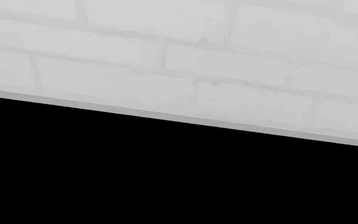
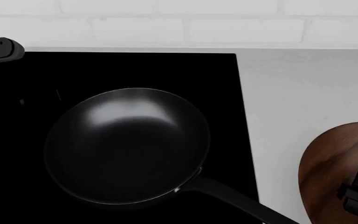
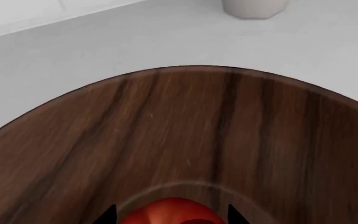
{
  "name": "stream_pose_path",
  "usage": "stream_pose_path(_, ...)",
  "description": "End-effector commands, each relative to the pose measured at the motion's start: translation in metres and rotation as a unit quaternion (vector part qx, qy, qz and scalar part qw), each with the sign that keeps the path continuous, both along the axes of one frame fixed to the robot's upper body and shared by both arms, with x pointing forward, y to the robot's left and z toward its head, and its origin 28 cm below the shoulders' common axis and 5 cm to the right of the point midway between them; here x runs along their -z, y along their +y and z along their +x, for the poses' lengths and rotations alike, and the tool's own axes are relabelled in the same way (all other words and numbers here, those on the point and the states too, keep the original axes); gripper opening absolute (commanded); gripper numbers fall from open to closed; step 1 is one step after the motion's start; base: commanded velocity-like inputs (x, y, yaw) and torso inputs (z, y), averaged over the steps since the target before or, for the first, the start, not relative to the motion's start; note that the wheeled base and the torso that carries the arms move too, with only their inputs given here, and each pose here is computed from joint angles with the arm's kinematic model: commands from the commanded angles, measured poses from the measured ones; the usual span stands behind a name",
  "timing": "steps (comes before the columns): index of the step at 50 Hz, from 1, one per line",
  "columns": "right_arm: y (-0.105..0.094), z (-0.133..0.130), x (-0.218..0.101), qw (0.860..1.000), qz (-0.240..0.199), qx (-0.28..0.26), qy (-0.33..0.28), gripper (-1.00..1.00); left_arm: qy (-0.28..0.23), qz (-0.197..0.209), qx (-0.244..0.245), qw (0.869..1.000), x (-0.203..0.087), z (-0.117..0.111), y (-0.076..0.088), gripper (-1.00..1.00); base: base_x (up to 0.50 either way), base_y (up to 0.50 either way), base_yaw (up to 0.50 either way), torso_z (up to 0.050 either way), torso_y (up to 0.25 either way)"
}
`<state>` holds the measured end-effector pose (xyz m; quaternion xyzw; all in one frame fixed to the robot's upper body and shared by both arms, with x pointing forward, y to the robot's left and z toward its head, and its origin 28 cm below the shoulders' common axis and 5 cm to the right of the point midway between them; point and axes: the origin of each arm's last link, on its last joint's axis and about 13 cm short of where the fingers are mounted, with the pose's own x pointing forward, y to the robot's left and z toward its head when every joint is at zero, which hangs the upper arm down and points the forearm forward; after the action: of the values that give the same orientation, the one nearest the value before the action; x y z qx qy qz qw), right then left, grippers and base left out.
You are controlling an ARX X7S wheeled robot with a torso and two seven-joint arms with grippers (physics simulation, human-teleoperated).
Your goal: Pick the tomato from the pan and place it in the bowl.
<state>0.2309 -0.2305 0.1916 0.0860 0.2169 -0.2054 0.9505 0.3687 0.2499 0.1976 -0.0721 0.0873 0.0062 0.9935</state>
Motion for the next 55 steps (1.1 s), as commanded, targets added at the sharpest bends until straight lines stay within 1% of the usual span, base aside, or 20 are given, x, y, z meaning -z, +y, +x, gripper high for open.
stream_pose_path(1,0.001,-0.001,0.003,1.0,0.003,-0.014,-0.016,-1.0,-0.009,-0.007,0.016,1.0,0.0,-0.002,-0.004,1.0,0.0,0.0,0.0,0.0,0.0)
stream_pose_path(19,-0.001,-0.001,0.011,1.0,0.006,-0.014,-0.011,-1.0,-0.007,-0.007,0.016,1.0,0.003,-0.001,-0.003,1.0,0.0,0.0,0.0,0.0,0.0)
stream_pose_path(25,0.0,-0.001,0.011,1.0,0.014,-0.017,-0.01,-1.0,-0.005,-0.009,0.015,1.0,0.003,-0.001,-0.003,1.0,0.0,0.0,0.0,0.0,0.0)
stream_pose_path(26,0.0,-0.001,0.011,1.0,0.017,-0.018,-0.01,1.0,-0.005,-0.01,0.014,1.0,0.004,-0.001,-0.002,1.0,0.0,0.0,0.0,0.0,0.0)
stream_pose_path(41,0.001,-0.004,0.006,1.0,0.014,-0.024,-0.012,1.0,-0.005,-0.014,0.015,1.0,0.005,-0.003,-0.002,1.0,0.0,0.0,0.0,0.0,0.0)
stream_pose_path(46,0.002,-0.009,-0.001,1.0,0.003,-0.021,-0.02,1.0,-0.006,-0.015,0.018,1.0,0.005,-0.004,-0.003,1.0,0.0,0.0,0.0,0.0,0.0)
stream_pose_path(51,0.002,-0.016,-0.013,0.999,-0.016,-0.013,-0.032,1.0,-0.006,-0.016,0.018,1.0,0.005,-0.005,-0.002,1.0,0.0,0.0,0.0,0.0,0.0)
stream_pose_path(55,0.006,-0.019,-0.023,0.998,-0.036,-0.014,-0.039,1.0,-0.006,-0.018,0.019,1.0,0.007,-0.005,-0.002,1.0,0.0,0.0,0.0,0.0,0.0)
